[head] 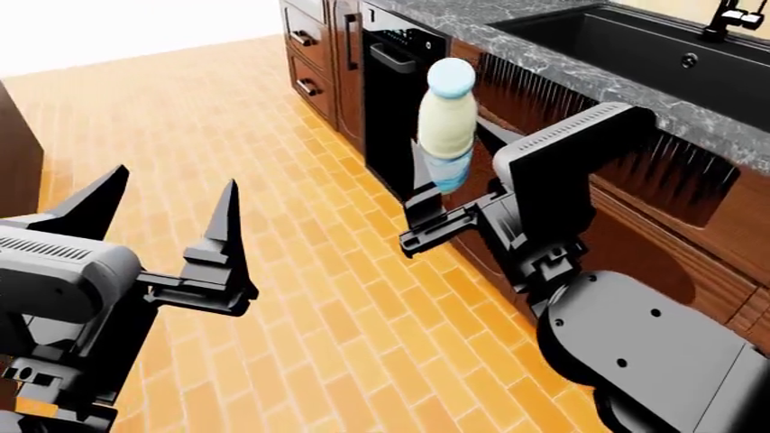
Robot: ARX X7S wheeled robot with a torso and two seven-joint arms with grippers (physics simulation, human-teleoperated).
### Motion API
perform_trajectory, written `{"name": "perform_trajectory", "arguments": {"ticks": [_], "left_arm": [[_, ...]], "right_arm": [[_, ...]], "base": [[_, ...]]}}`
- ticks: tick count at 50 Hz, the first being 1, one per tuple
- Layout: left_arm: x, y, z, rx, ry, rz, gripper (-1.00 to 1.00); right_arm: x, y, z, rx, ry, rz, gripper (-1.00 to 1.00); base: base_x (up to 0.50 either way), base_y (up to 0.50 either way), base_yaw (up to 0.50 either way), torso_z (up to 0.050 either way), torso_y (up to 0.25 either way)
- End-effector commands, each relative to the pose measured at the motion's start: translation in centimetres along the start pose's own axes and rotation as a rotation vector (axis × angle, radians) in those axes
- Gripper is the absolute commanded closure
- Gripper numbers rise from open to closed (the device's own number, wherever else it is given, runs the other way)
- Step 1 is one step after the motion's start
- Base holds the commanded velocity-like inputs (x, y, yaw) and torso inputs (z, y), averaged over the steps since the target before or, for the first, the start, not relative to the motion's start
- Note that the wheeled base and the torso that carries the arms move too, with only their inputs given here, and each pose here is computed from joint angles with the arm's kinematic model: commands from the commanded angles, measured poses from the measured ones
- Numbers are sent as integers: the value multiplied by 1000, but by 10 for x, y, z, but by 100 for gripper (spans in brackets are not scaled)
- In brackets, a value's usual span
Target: Move the drinks to the dining counter.
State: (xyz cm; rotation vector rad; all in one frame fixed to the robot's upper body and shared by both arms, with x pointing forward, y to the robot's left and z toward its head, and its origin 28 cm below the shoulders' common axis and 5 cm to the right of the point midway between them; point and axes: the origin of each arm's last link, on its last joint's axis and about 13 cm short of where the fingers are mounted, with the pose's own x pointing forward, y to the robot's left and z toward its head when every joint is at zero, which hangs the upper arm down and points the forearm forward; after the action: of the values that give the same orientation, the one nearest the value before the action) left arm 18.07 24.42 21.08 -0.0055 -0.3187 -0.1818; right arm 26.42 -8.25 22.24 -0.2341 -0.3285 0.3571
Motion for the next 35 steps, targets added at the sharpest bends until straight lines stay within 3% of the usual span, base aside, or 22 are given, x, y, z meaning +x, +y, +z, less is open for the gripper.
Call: {"name": "perform_trajectory", "arguments": {"ticks": [1,35], "left_arm": [[0,0,0,1,0,-1,-100],[-1,-1,0,1,0,-6,-100]], "right_arm": [[1,-3,4,-30,-26,-19,100],[-1,-2,4,-38,-25,-21,100]], "base": [[0,0,500,0,0],[0,0,500,0,1]]}}
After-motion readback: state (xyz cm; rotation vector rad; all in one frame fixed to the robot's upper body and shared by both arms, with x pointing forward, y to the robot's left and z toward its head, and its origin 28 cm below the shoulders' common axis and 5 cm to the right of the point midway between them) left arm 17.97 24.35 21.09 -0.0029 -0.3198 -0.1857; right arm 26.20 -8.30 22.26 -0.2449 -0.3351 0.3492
